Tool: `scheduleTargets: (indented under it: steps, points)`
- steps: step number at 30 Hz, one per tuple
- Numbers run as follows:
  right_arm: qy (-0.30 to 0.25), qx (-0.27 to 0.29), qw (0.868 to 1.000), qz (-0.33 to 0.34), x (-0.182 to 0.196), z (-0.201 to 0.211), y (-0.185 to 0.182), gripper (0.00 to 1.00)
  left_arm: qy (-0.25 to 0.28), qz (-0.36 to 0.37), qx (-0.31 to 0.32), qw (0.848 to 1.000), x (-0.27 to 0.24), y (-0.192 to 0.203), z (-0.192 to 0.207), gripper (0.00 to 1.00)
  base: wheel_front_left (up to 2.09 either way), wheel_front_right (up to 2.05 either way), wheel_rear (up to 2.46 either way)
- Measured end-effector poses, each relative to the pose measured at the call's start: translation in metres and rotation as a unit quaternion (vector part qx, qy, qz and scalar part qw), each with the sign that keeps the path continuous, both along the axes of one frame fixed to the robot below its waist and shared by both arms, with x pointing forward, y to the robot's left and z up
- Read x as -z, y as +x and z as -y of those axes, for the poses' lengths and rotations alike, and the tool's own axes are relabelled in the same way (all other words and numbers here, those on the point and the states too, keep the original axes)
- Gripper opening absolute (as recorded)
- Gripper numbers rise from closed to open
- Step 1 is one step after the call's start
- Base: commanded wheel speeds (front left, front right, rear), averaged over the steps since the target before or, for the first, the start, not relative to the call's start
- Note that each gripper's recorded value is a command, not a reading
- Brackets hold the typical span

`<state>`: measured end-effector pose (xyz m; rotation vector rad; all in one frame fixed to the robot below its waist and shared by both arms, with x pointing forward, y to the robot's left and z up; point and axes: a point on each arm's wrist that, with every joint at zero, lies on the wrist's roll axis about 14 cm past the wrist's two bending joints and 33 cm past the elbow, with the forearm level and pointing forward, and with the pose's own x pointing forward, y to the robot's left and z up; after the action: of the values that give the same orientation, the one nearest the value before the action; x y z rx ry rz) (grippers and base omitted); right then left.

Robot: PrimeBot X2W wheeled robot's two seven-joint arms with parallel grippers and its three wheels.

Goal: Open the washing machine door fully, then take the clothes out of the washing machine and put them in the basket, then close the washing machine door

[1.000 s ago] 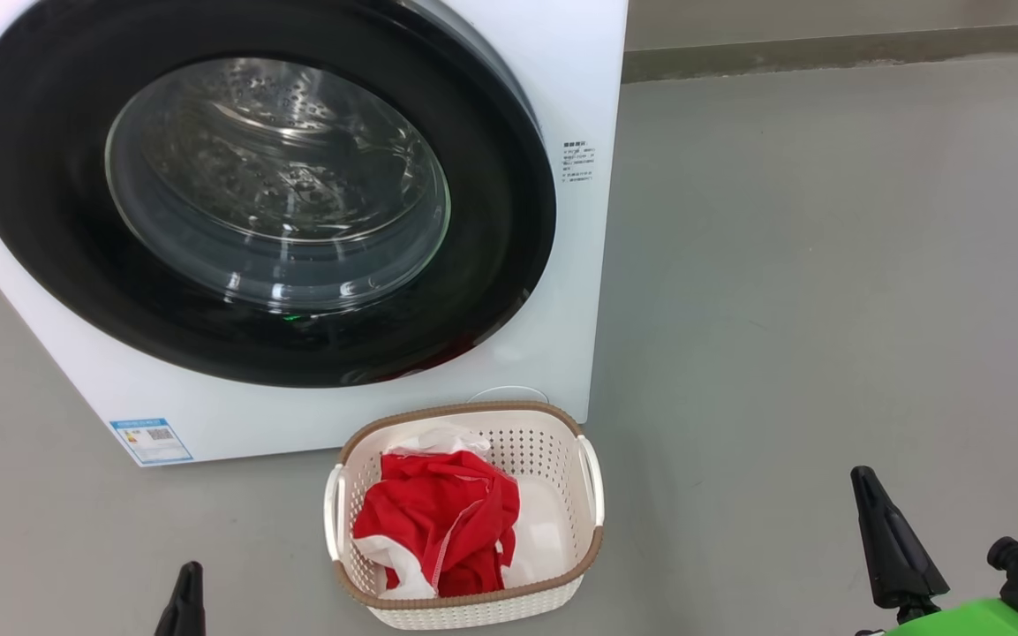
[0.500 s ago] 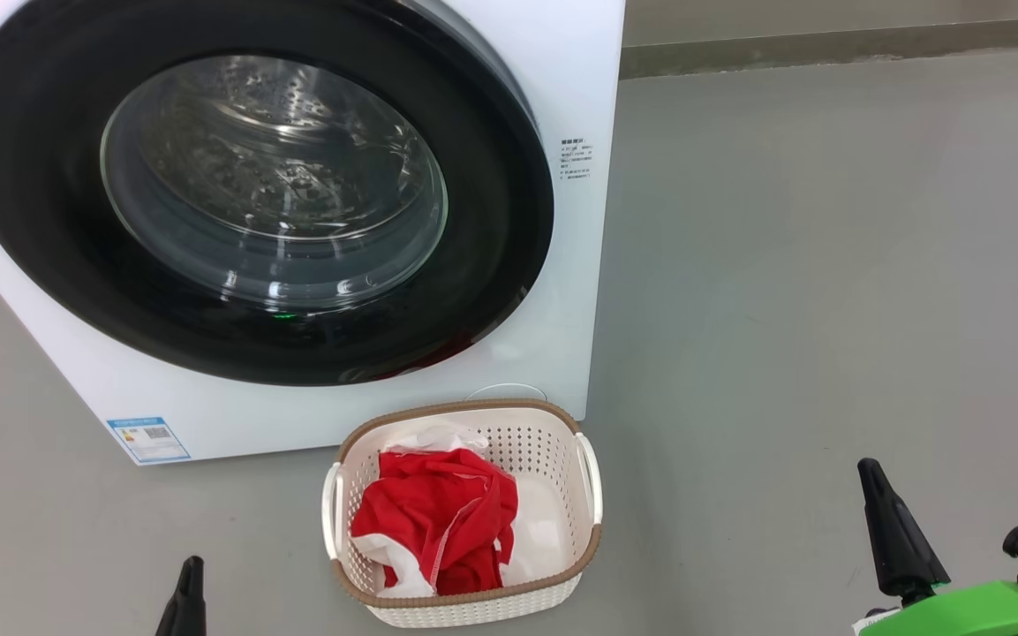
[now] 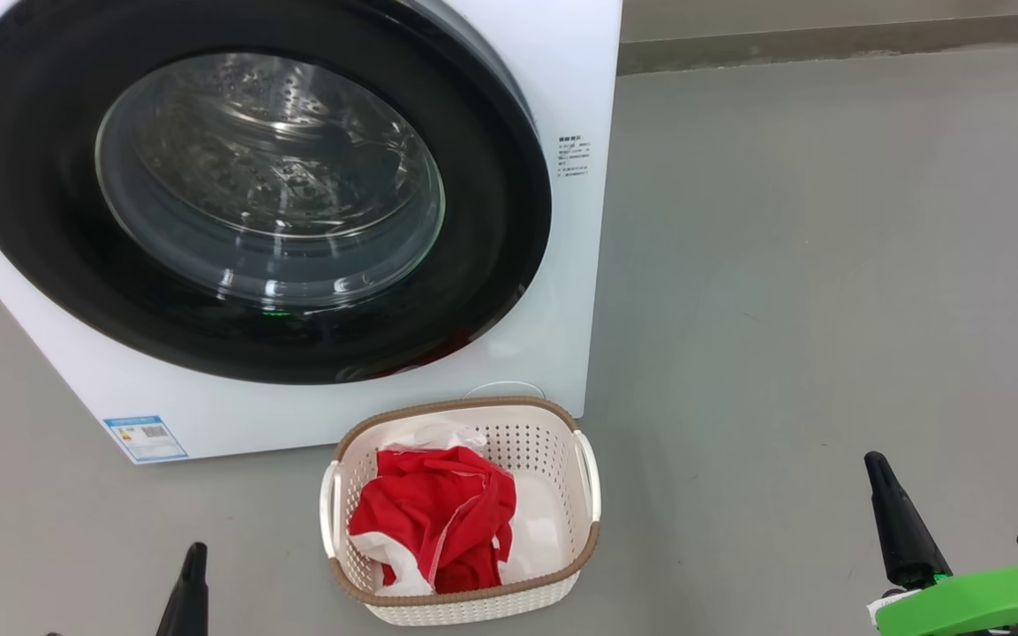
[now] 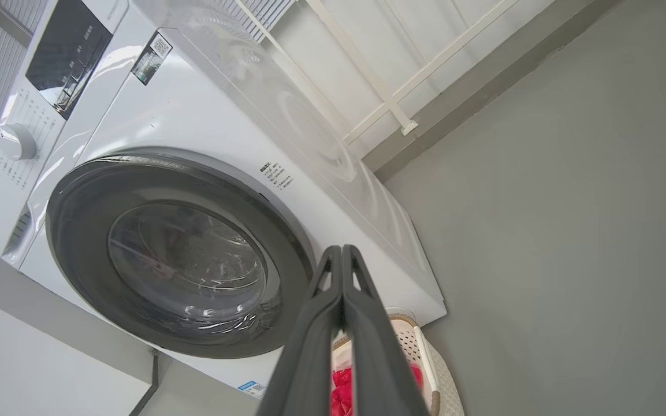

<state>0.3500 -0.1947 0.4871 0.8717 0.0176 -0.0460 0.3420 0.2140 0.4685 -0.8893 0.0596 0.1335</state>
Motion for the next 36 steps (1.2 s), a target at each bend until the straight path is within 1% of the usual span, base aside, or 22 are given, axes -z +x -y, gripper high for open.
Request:
scheduleTargets:
  steps: [9,20,36]
  points:
    - [0.046,0.003,0.999,-0.004,0.001,0.002,0.004,0.00,-0.051,0.001,-0.001,0.999,0.000,0.004,0.002,0.00,0.00,0.00,0.00]
    - [0.108,0.005,0.994,-0.011,0.003,0.003,0.009,0.00,-0.111,0.004,0.001,0.994,-0.001,0.011,0.006,0.00,0.00,0.00,0.00]
    - [0.200,0.013,0.980,-0.015,0.006,0.007,0.014,0.00,-0.196,0.011,0.006,0.980,-0.005,0.020,0.012,0.00,0.00,0.00,0.00]
